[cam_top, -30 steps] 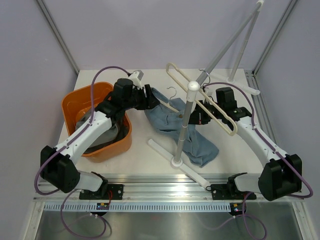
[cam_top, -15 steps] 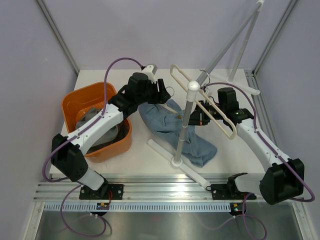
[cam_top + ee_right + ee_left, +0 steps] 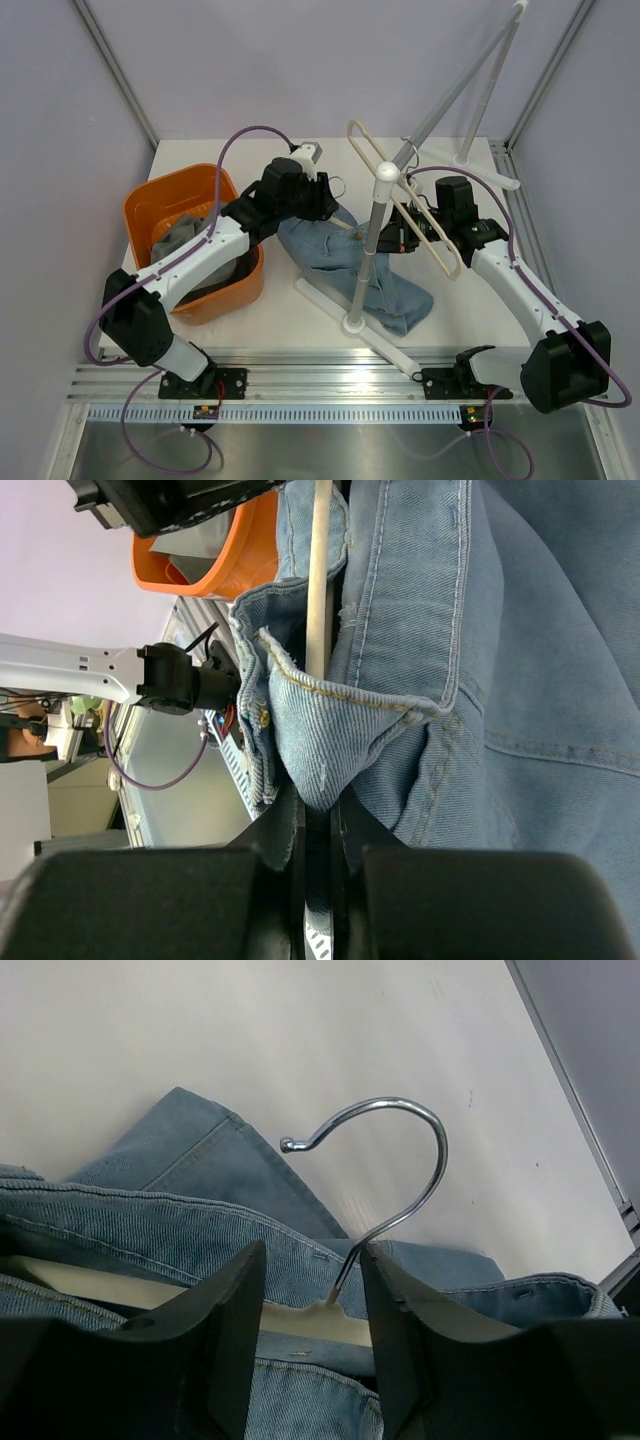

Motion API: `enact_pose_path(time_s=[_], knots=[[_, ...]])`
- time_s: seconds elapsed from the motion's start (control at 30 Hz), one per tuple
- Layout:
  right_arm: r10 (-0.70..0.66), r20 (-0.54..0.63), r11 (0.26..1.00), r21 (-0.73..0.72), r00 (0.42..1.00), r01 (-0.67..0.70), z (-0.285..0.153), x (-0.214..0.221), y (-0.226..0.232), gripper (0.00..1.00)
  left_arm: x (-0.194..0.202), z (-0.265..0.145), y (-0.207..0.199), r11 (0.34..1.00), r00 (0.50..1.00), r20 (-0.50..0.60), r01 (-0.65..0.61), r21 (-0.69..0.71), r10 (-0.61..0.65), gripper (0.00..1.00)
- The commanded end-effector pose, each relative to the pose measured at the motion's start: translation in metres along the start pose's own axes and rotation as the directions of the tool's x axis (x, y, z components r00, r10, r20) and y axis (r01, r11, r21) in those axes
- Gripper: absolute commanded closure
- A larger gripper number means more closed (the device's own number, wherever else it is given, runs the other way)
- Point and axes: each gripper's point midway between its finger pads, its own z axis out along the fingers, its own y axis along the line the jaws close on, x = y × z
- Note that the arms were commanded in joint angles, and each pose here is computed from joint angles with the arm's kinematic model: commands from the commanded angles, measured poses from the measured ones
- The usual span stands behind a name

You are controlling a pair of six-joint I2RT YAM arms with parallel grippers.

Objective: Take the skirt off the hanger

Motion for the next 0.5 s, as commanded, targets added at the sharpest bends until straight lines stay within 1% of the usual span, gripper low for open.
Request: enact_pose_path(time_s=[0.0, 0.03, 0.07, 0.13, 0.17, 0.2, 0.27, 0.3, 0.33, 0.37, 0.4, 0.47], knots=[[-0.128, 0.079, 0.984, -0.112, 0.989, 0.136, -0.008, -0.023, 0.037, 1.0, -0.012, -0.01, -0.009, 0.999, 0.998, 0.053, -0.025, 0.034, 0.023, 0.58], [-0.128, 0.082, 0.984, -0.111, 0.988, 0.137, -0.009, -0.024, 0.038, 1.0, -0.01, -0.008, -0.009, 0.999, 0.999, 0.046, -0.027, 0.034, 0.025, 0.62], [-0.131, 0.086, 0.984, -0.112, 0.988, 0.14, -0.01, -0.025, 0.04, 1.0, -0.008, -0.005, -0.007, 0.999, 0.999, 0.035, -0.024, 0.03, 0.023, 0.73], [-0.132, 0.087, 0.984, -0.111, 0.987, 0.141, -0.011, -0.026, 0.042, 1.0, -0.005, -0.003, -0.009, 0.999, 1.0, 0.024, -0.021, 0.035, 0.02, 0.83], [-0.133, 0.088, 0.984, -0.111, 0.987, 0.143, -0.011, -0.027, 0.042, 1.0, -0.004, -0.001, -0.008, 0.999, 1.0, 0.019, -0.016, 0.033, 0.015, 0.93], [-0.131, 0.093, 0.985, -0.098, 0.987, 0.14, -0.012, -0.028, 0.041, 1.0, -0.003, -0.001, -0.009, 0.999, 1.0, 0.017, -0.013, 0.035, 0.013, 0.99], [-0.13, 0.101, 0.987, -0.081, 0.986, 0.138, -0.012, -0.031, 0.04, 1.0, -0.003, -0.001, -0.01, 0.999, 1.0, 0.019, -0.011, 0.036, 0.011, 1.0], [-0.122, 0.109, 0.991, -0.046, 0.987, 0.128, -0.012, -0.033, 0.034, 0.96, -0.004, -0.001, -0.009, 1.0, 1.0, 0.022, -0.008, 0.029, 0.007, 1.0], [-0.12, 0.114, 0.992, -0.021, 0.986, 0.123, -0.013, -0.035, 0.031, 0.73, -0.007, -0.002, -0.004, 1.0, 0.999, 0.034, -0.003, 0.001, 0.003, 1.0], [-0.121, 0.11, 0.993, 0.003, 0.987, 0.121, -0.013, -0.034, 0.027, 0.6, -0.012, -0.005, -0.005, 1.0, 0.999, 0.037, 0.002, -0.013, -0.001, 1.0], [-0.121, 0.093, 0.992, 0.041, 0.988, 0.117, -0.014, -0.03, 0.021, 0.53, -0.018, -0.007, -0.003, 0.999, 0.999, 0.045, 0.003, -0.032, -0.002, 1.0], [-0.122, 0.088, 0.991, 0.072, 0.989, 0.116, -0.017, -0.025, 0.016, 0.43, -0.038, -0.014, -0.004, 0.998, 0.997, 0.077, -0.003, -0.067, 0.009, 1.0]])
